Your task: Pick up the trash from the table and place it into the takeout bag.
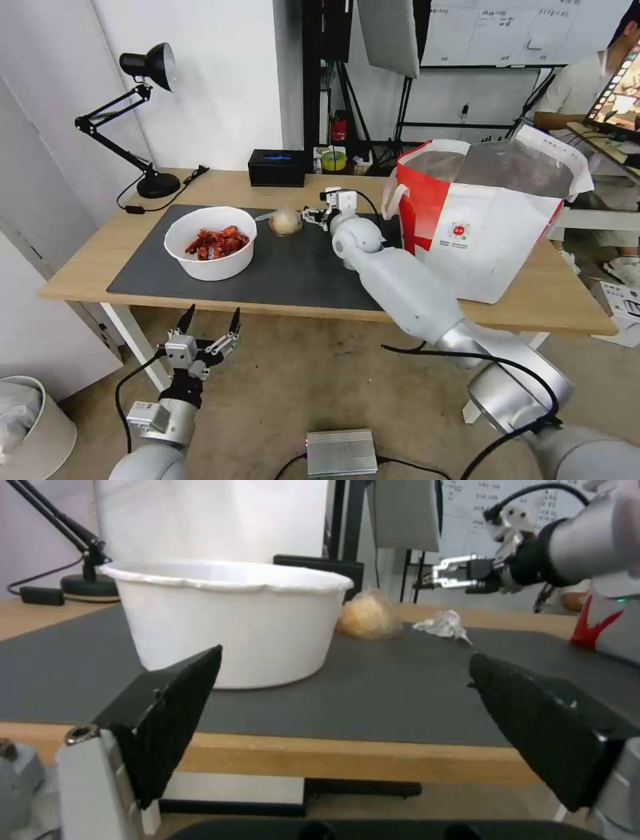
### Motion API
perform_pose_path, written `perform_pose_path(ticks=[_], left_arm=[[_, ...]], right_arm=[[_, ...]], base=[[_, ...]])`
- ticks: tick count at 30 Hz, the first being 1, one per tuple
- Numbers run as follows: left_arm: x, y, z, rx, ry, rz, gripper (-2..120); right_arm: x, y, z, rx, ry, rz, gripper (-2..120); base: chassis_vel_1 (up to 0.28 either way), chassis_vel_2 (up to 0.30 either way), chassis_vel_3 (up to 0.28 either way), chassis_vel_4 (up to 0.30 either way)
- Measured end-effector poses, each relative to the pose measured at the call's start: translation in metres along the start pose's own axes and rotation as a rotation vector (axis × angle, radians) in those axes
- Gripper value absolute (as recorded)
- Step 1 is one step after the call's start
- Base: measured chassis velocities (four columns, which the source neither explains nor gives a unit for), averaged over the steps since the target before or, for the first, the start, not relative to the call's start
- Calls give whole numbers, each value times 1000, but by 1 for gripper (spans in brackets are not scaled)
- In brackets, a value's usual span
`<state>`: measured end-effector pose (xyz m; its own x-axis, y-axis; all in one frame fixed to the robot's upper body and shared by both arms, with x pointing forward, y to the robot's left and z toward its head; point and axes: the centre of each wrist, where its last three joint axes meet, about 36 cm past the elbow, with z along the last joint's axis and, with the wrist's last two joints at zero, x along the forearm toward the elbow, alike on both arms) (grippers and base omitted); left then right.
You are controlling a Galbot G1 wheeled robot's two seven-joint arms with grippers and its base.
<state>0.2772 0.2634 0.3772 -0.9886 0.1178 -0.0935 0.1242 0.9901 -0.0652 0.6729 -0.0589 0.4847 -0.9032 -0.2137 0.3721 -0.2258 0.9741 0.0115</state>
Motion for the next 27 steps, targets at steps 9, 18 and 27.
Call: perform_pose_path(ticks=[9,18,27], left_arm=[[2,0,0,-6,-1,-1,100],[5,-1,0,-9,2,-1,100],[6,-2,0,-10,1,-1,100]], right_arm=[[-4,-3,4,26,43,19,100],[-12,-9,11,15,78,34,100],[-19,-17,17,-12,103,12,100]], base=[[0,0,0,0],[0,0,0,0],[0,0,0,0]])
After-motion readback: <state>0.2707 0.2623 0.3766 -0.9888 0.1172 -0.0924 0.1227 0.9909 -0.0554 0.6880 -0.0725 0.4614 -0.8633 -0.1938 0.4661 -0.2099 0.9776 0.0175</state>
